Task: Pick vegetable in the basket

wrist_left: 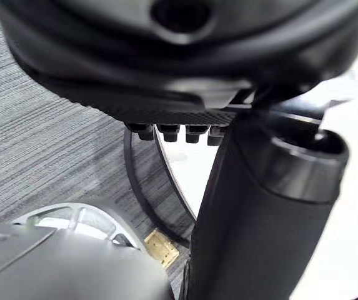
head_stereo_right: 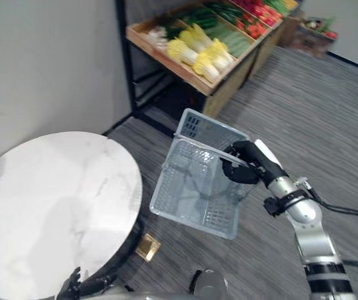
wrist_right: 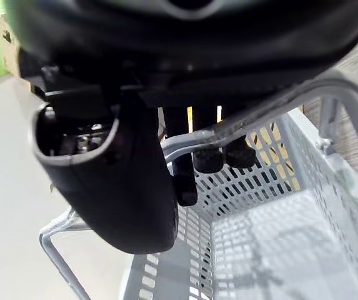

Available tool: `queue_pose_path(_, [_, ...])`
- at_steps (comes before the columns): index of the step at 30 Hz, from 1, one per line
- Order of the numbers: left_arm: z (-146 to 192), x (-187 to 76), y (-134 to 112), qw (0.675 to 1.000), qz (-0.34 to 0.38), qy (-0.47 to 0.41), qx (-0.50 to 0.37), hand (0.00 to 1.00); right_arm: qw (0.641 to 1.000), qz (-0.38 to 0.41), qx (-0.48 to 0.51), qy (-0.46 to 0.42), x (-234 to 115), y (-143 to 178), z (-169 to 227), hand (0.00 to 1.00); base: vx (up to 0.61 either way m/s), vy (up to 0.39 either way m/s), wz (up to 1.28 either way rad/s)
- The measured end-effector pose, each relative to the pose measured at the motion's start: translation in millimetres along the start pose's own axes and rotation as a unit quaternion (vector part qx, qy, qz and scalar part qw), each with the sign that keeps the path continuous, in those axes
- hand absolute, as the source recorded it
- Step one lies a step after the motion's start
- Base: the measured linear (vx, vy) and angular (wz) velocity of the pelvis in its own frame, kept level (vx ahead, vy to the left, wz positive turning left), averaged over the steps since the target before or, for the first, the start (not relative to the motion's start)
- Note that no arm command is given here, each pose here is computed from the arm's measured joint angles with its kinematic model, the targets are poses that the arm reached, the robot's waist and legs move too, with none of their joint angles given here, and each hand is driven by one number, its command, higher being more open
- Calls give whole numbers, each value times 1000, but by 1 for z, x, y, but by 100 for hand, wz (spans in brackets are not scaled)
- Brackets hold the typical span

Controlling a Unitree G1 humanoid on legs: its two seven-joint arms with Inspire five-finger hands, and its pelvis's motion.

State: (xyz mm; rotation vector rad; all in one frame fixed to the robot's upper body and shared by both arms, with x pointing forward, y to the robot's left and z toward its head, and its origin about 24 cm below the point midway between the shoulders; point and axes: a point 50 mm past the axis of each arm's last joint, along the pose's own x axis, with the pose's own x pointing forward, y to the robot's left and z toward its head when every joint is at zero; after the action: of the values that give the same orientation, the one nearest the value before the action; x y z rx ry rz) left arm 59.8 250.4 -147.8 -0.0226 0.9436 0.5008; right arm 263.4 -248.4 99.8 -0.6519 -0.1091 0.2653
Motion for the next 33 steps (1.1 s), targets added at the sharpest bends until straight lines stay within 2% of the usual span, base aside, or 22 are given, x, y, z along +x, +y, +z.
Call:
queue_pose_path(3, [1, -1, -6, 1000, -6, -9, -6, 100, 1000, 22, 4, -3, 5, 11, 1, 0, 2, -169, -35])
queue_pose_path(8, [-16, -7, -18, 1000, -15, 20, -13, 100, 998, 60, 11, 11, 8, 30, -4, 0, 10, -206, -17])
queue_pose_path(16, [-16, -7, -16, 1000, -14, 17, 3, 100, 999, 32, 18, 21, 7, 21, -7, 0, -49, -82, -2])
queue_pose_path(27, [9, 4, -16, 999, -15, -16, 43, 100, 999, -27, 28, 24, -4, 7, -7, 0, -97, -35, -1])
queue_pose_path(33, [-1, 0, -18, 1000, -14, -2, 19, 100, 999, -37, 22, 20, -6, 0, -1, 0, -96, -85, -115])
